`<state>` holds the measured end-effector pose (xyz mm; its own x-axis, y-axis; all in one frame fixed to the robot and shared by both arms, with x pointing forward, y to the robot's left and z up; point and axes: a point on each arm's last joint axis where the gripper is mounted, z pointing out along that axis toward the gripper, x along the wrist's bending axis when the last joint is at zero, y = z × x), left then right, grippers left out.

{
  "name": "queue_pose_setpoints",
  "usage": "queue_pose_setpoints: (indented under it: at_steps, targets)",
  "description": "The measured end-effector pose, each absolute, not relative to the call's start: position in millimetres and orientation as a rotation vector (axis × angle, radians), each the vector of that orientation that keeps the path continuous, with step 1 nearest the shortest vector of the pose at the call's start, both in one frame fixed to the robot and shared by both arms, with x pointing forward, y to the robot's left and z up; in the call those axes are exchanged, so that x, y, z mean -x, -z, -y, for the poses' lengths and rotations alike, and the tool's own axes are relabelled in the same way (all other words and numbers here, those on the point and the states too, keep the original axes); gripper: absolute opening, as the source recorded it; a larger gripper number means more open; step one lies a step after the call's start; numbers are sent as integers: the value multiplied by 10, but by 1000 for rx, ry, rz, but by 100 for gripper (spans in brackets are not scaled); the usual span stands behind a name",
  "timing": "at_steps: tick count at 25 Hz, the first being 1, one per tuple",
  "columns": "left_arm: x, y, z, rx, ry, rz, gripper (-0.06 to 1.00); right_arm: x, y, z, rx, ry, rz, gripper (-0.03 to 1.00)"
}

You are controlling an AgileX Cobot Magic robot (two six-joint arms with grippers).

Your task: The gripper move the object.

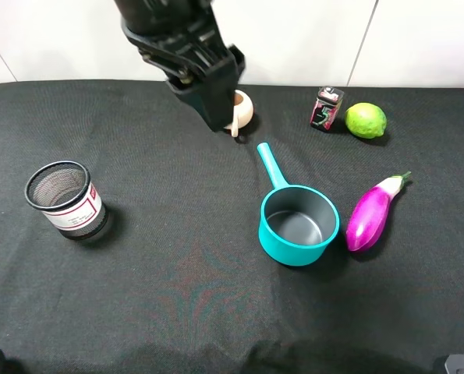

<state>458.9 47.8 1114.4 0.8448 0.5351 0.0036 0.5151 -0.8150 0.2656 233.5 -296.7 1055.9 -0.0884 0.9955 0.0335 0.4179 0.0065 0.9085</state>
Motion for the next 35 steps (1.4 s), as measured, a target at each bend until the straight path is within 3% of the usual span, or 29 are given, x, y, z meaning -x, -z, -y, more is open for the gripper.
queue_pose_setpoints:
  at_steps: [17, 25, 35]
  targets:
    - [-4657, -11062, -1354, -2690, -23, -1071, 74, -2336, -10561, 2967, -1484, -1056, -1587, 69]
    - [-4342, -11121, -1830, -2603, -56, -1190, 74, -2338, -10566, 2967, -1480, -1060, -1583, 69]
    - [-3839, -11200, -2115, -2495, -120, -1236, 74, -2338, -10567, 2967, -1479, -1061, -1582, 69]
